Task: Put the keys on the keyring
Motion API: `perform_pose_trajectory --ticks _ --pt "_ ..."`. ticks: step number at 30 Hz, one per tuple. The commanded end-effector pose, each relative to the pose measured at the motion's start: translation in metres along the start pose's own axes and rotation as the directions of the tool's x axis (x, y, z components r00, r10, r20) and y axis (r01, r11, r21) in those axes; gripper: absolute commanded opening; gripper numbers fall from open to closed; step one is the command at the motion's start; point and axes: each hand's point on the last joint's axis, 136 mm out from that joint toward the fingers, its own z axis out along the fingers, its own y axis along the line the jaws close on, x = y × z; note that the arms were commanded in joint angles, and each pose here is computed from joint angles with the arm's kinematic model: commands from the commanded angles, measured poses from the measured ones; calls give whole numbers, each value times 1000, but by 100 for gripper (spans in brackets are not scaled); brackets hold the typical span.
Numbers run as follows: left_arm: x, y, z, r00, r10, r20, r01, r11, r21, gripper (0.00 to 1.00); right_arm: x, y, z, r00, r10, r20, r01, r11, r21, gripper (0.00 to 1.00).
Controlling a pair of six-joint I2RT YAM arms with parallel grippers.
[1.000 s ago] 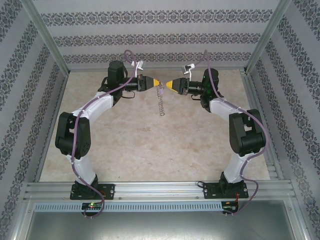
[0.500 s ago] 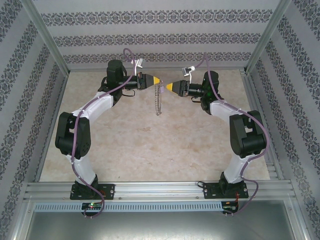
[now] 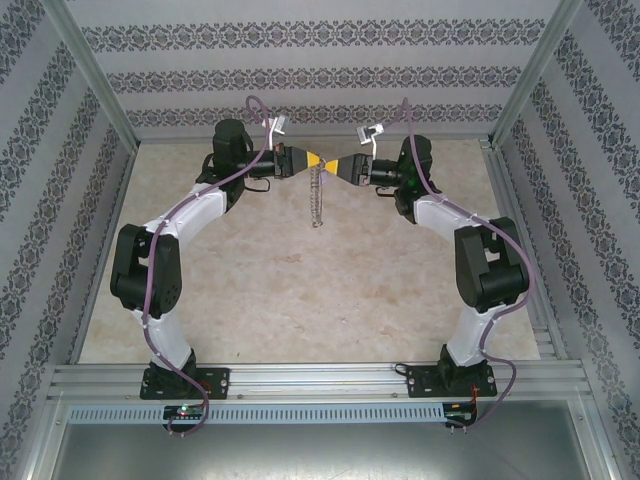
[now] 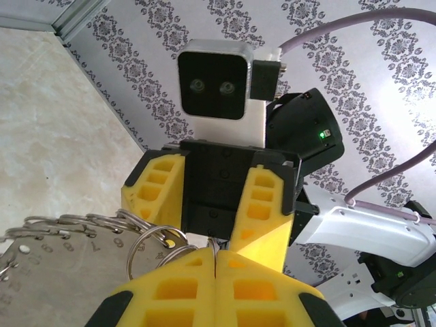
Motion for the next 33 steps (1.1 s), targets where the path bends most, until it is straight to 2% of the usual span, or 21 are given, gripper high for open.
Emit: perform_pose_trajectory --ticks 1,7,15,33 --pt "-6 -25 -1 997 75 11 -75 996 54 0 0 4 5 999 -48 -5 48 998 -27 36" --pt "-7 -24 -1 997 75 17 -76 996 52 0 12 3 -1 999 -40 -2 40 999 -14 19" --pt "-7 -24 -1 997 74 21 -75 996 51 0 21 11 -3 999 -43 -6 42 999 -17 2" --pt "-3 -19 1 998 59 19 -60 997 52 0 21 33 23 997 -62 -53 58 995 -77 0"
